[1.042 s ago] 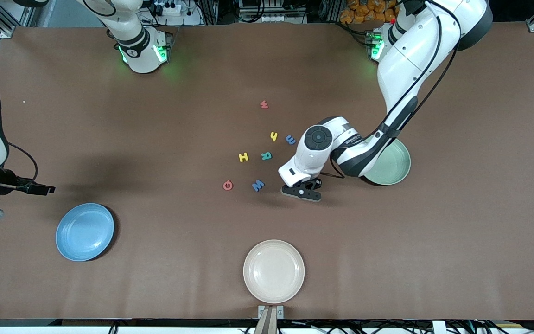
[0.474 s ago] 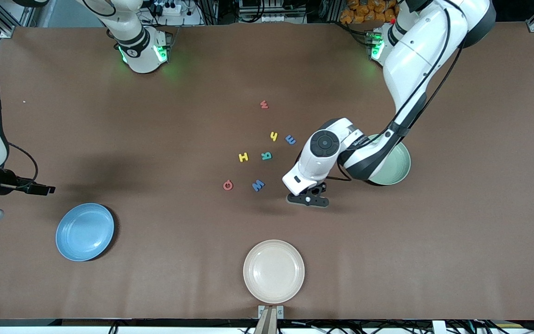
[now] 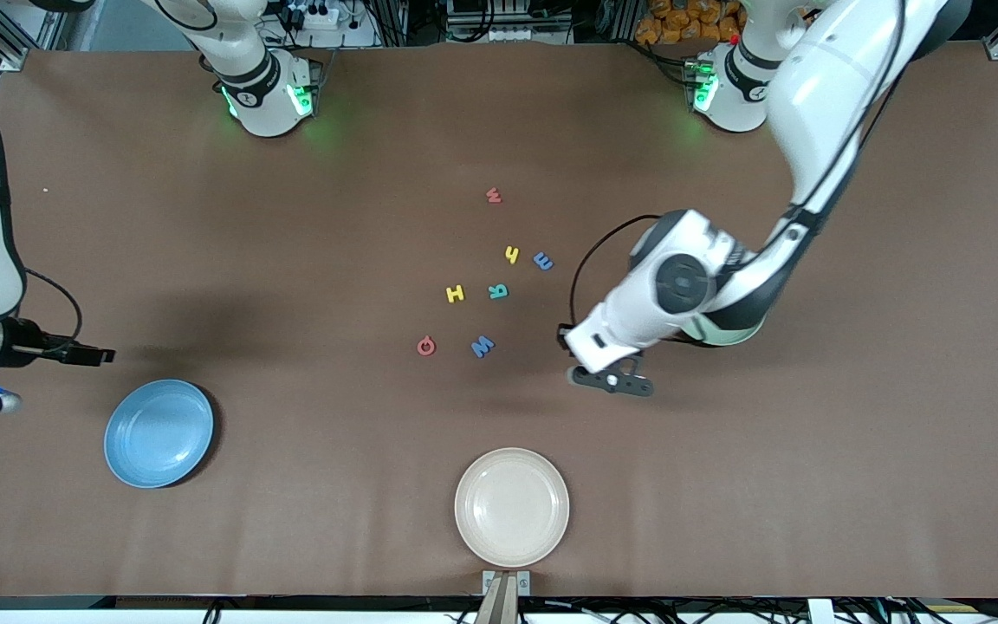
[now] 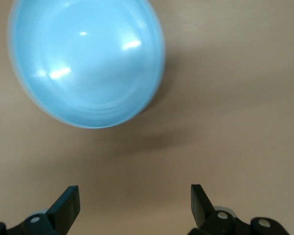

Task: Sort uppercase to blue plate, lowercase to green plate
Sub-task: 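Lift the blue a toward the green plate while the right gripper moves out, then release the a onto the green plate while the right gripper reaches letters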

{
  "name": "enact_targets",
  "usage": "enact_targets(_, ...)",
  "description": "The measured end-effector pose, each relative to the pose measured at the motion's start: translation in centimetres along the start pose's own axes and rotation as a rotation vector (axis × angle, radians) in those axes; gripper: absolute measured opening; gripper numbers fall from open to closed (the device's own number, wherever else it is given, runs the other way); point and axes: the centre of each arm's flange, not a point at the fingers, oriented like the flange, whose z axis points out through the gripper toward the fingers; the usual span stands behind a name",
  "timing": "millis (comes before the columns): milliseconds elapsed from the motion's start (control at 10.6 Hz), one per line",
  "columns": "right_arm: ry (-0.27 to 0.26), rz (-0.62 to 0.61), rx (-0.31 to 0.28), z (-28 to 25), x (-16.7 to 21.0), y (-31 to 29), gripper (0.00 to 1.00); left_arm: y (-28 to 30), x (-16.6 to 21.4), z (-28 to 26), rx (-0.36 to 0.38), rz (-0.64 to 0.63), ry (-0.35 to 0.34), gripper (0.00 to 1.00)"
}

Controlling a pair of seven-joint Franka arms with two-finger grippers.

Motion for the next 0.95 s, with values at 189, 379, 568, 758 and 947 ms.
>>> enact_targets(189, 0.027, -0.045, 0.042, -1.4, -0.4, -5.6, 1.0, -5.6, 0.2, -5.2, -0.004, 0.041, -0.036, 0.27)
enact_targets(379, 0.056, -0.027, 0.048, -1.3, -0.9, -12.3, 1.0, -10.6, -0.1, -7.6, 0.037, 0.072, -0.071, 0.27)
enact_targets(568, 0.059, -0.011, 0.028, 0.1, -2.8, -21.2, 1.0, -14.6, -0.8, -6.8, 0.065, 0.102, -0.111, 0.27)
enact_targets(758, 0.059, -0.081, 0.003, 1.7, -6.2, -30.0, 1.0, -18.3, -2.7, -5.1, 0.083, 0.134, -0.169, 0.27)
enact_targets(947, 0.069, -0.167, -0.009, 3.3, -9.8, -37.0, 1.0, -21.0, -4.7, -4.1, 0.094, 0.139, -0.196, 0.27)
